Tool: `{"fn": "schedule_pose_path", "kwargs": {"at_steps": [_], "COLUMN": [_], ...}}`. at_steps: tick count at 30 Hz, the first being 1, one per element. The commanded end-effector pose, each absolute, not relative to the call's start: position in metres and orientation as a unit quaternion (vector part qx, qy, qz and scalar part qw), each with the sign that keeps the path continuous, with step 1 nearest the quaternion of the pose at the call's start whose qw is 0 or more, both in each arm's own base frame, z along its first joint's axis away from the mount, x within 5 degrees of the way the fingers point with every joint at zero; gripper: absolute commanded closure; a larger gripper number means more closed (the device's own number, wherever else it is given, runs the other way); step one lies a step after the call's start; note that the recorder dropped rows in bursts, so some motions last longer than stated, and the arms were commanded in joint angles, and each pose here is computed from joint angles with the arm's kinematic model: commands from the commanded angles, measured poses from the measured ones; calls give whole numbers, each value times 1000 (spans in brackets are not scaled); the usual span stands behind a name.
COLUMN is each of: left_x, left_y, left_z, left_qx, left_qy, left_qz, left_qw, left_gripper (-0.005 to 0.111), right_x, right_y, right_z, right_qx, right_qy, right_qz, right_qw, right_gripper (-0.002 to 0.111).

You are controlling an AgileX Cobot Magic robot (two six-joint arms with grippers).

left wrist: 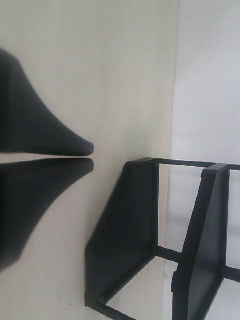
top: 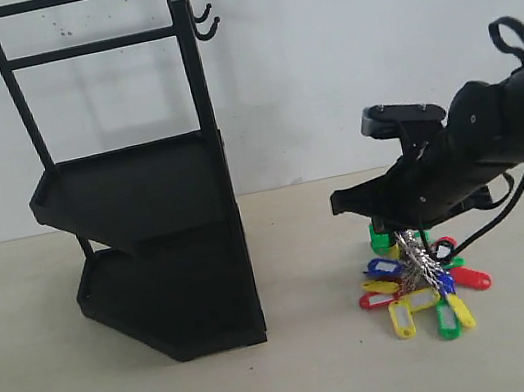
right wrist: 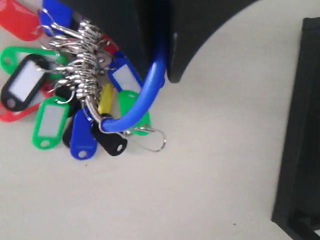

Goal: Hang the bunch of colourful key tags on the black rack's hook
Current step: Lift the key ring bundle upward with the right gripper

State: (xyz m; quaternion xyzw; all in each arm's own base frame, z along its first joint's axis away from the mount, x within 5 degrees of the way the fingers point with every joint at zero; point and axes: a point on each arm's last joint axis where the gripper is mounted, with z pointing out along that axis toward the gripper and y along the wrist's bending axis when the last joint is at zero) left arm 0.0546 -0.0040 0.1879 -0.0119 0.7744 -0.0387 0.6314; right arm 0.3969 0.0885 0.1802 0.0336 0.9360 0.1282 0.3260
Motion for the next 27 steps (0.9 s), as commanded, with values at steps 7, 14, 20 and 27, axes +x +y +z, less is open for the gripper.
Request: {"fn": "schedule_pose_path", "kwargs": {"at_steps": [7,14,20,27], "left_x": [55,55,55,55], "left_y": [-4,-4,-4,-4], "left_z": [188,188,188,188], "left_qx": [-10,-10,-10,-10], "left_qy": [773,773,773,773], "left_qz": [-35,-35,-35,-35], "left_qw": [634,634,634,634], "left_gripper": [102,102,102,102], "right_x": [383,378,371,371], "right_y": [86,84,73,76], "right_z": [229,226,222,245], "right_qx": [0,-47,-100,-122], "right_qy": [925,936,949,955], "right_qz": [128,113,96,118], "right_qw": [358,331,284,245], "right_gripper": [108,108,108,108]}}
